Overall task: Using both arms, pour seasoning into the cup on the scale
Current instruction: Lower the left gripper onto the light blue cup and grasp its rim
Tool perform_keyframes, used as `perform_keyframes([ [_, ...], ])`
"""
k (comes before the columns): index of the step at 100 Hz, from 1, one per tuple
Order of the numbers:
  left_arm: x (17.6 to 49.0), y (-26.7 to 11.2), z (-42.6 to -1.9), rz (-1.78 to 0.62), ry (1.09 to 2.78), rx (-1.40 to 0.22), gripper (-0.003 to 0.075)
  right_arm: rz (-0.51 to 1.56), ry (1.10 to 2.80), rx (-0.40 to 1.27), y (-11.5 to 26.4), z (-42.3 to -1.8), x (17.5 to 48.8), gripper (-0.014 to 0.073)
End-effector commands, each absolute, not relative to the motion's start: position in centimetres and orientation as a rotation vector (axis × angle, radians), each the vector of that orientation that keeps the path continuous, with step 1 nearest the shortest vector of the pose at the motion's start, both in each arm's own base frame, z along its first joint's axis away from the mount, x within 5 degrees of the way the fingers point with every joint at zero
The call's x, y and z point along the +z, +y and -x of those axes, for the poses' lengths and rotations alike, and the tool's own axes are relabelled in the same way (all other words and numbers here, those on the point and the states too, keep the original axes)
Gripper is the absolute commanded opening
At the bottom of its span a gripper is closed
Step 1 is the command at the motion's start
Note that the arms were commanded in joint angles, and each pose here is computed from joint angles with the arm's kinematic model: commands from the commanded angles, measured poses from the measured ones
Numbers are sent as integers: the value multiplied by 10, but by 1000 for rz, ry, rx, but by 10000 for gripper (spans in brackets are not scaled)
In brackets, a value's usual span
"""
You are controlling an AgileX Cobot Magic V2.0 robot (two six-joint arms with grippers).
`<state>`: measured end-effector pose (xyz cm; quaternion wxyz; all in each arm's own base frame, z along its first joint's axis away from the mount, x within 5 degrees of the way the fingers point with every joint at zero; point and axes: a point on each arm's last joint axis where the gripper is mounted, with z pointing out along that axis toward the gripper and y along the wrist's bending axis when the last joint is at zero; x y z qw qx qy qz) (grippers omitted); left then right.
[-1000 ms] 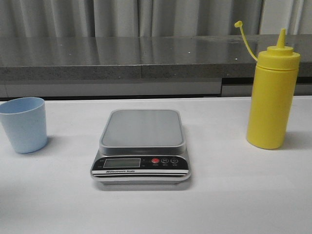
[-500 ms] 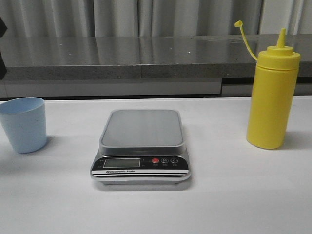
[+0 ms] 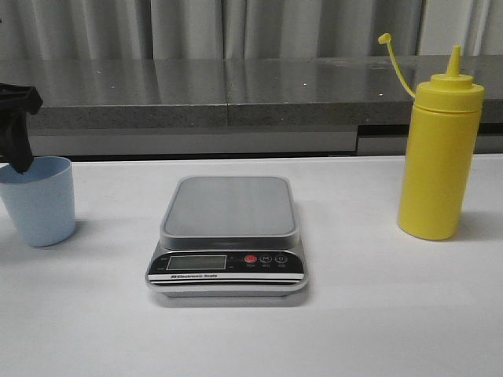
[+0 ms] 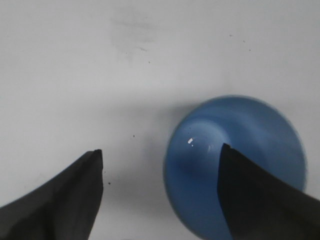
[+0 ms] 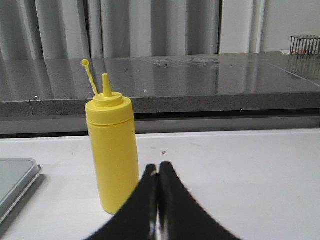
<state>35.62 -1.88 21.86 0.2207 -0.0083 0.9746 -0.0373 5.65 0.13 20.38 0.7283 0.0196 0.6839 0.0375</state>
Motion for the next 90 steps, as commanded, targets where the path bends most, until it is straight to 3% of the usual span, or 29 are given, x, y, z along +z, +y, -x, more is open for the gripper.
perform_keyframes([
  [1,238,-22,-365,25,2574,-119,459,-29,1392,76,2,-53,218,-68],
  [44,207,-23,-376,37,2625,-119,459,-29,1392,76,2,-53,218,-68],
  [66,206,-23,-377,39,2624,-120,454,-29,1392,76,2,-53,218,-68],
  [76,206,-23,-377,39,2622,-120,401,-29,1392,76,2,-53,218,-68],
  [90,206,-23,-377,44,2622,-126,263,-29,1392,76,2,-53,218,-68],
])
